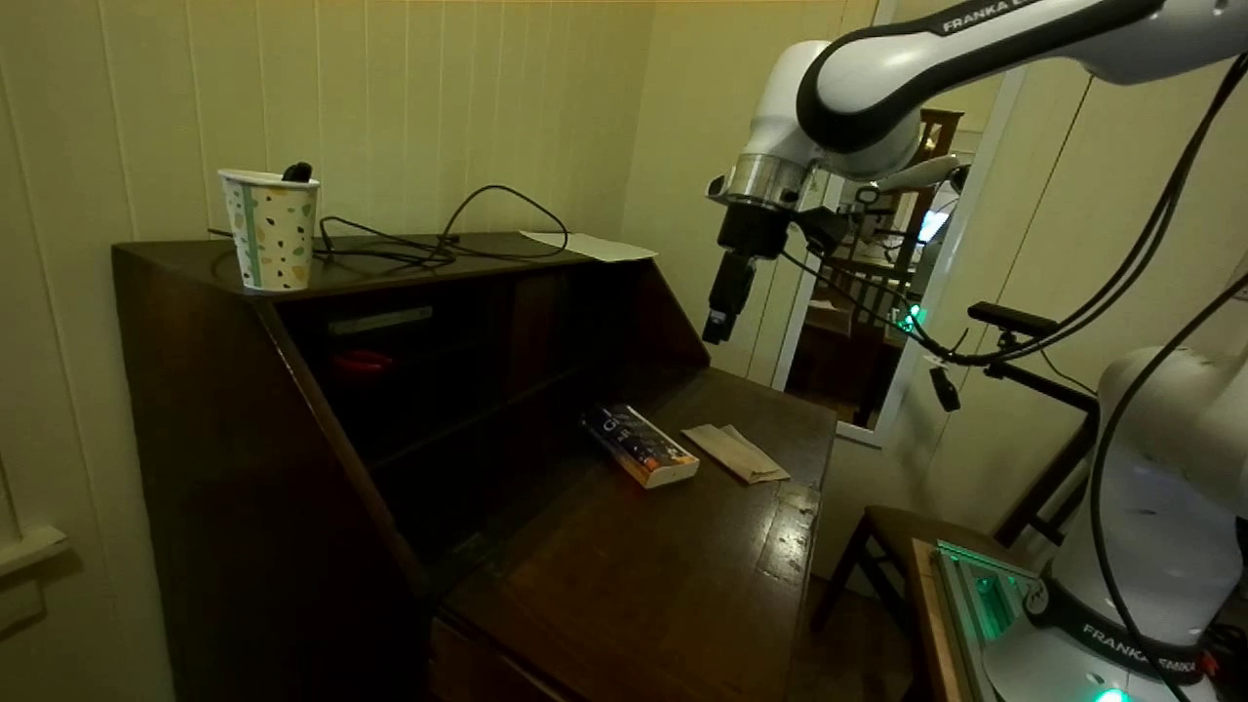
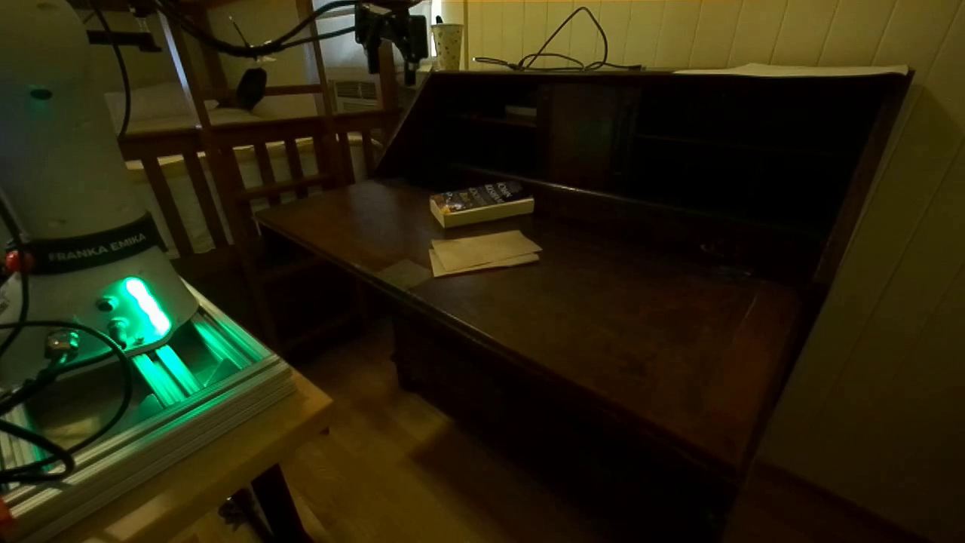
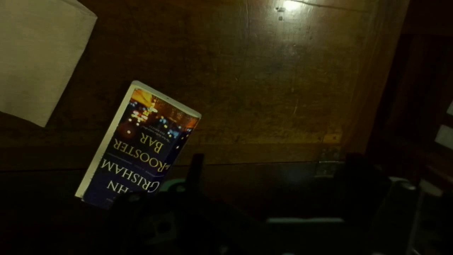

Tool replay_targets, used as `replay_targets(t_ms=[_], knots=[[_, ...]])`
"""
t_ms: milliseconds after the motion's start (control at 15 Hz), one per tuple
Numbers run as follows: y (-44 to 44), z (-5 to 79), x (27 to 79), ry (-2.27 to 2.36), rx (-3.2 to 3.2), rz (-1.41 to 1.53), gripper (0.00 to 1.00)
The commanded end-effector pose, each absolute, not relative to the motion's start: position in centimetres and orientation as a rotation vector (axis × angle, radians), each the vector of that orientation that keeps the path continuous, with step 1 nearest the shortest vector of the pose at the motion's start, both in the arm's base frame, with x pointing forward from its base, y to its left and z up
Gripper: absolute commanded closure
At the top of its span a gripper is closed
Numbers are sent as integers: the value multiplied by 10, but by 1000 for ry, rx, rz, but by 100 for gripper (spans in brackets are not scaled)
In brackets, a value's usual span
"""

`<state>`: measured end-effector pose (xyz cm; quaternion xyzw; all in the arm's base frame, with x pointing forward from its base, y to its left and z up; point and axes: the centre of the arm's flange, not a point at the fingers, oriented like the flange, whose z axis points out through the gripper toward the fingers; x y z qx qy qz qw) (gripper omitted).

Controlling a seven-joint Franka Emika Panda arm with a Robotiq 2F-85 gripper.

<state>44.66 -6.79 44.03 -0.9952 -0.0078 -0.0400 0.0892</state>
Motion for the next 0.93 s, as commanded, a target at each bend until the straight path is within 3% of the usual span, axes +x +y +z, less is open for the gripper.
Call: replay_targets(t_ms=[0,267,333,533,867], knots=[[-100,420,496,49,-2874,-99,0],[-123,405,525,164,-2810,-47,0],[-111,405,498,126,-2850,-80,0],[-120,398,513,157,-2840,-55,0],[-138,362,544,309,-2930,-185,0]])
